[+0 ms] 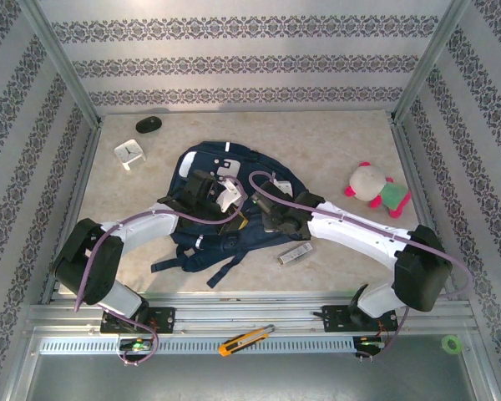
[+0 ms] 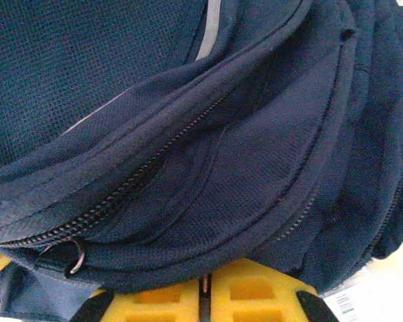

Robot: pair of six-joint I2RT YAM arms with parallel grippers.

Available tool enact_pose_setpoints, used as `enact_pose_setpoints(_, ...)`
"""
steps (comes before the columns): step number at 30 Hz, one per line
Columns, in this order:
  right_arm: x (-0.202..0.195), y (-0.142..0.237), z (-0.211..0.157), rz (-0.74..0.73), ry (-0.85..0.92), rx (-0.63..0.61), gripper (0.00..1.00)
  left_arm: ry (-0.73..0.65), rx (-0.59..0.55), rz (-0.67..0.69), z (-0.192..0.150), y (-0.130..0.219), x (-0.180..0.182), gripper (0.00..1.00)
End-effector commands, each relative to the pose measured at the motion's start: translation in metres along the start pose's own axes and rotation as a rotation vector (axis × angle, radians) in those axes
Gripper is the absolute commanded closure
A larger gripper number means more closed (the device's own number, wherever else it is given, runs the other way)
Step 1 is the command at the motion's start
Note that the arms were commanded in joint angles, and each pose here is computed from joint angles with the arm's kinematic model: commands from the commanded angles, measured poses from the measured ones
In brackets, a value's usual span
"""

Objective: Pack books, pencil case, and school supplies into a backpack

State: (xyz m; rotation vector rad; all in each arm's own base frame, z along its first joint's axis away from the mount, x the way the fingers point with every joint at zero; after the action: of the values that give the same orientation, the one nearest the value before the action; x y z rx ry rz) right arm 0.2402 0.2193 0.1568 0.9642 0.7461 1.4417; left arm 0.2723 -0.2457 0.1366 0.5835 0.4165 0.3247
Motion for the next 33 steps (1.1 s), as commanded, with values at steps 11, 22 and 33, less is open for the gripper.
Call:
enact_pose_setpoints(11, -0.008, 0.017, -0.010, 0.442, 0.209, 0.076, 1.00, -0.305, 0.195, 0.131, -0.037, 0.048, 0.012, 1.00)
enact_pose_setpoints(22, 0.015, 0.014, -0.022, 0.701, 0.270, 0.098, 1.00, -0.390, 0.176, 0.138, -0.023, 0.057, 0.000, 0.38)
enact_pose_setpoints(33, 0.016, 0.020, -0.020, 0.725, 0.260, 0.127, 1.00, -0.511, 0.018, 0.186, 0.040, 0.013, -0.027, 0.49)
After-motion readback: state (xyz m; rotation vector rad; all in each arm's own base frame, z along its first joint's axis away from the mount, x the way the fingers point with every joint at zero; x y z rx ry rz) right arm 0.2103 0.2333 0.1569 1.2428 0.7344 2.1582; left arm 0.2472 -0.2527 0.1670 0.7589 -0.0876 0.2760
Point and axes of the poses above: each hand's point on the last joint's axis, 136 mm out from that joint toward the fingers, its own y axis back along the fingers, its own x axis along the line the jaws close on, z = x × y, the point moved 4 cm from there along y, back along the fingers, and after that the axes turned 5 degrees about -y, right-handed, at the moved point
